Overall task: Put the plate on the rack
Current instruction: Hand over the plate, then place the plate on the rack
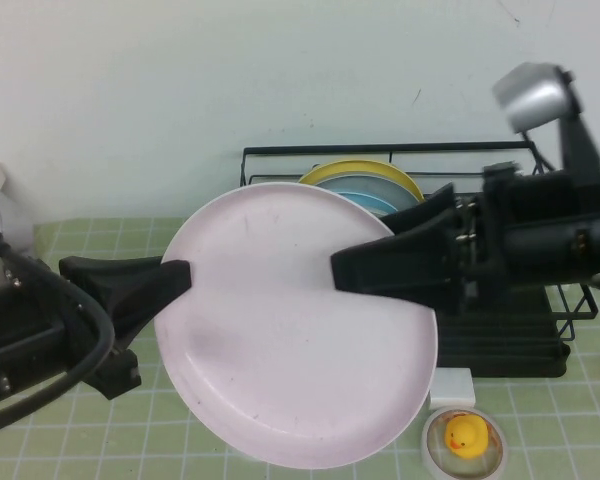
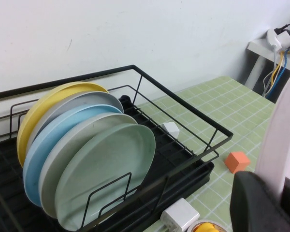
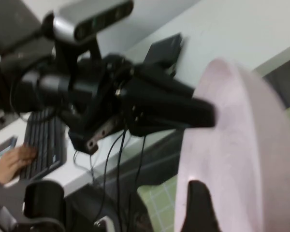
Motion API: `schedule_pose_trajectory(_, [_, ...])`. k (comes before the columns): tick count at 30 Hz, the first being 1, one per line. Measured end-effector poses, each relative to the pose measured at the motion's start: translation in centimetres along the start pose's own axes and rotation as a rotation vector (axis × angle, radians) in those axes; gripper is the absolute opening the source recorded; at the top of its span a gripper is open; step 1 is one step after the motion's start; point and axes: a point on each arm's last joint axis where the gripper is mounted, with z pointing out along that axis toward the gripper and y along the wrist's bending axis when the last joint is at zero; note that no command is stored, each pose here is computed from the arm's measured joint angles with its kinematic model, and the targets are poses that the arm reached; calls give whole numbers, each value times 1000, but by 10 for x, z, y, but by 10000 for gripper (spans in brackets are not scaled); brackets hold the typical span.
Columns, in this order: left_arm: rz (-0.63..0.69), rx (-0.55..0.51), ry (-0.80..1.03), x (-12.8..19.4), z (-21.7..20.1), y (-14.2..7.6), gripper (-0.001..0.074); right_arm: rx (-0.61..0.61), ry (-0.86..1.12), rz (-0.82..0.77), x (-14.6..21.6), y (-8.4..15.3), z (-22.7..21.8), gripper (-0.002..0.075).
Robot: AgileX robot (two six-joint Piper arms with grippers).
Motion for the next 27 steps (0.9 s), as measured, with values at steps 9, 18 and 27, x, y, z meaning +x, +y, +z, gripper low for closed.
schedule_pose_trajectory(9, [-4,-9,1,0,0,1,14,-4,130,-25,17,-12,17,185])
schedule_pose_trajectory(18, [-60,54,-6,-1,0,-5,250,105,111,-197,13,-22,17,155])
schedule_pose_trajectory(27, [-83,65,-5,-1,-1,-6,378,169,246,-539,-3,-44,19,155])
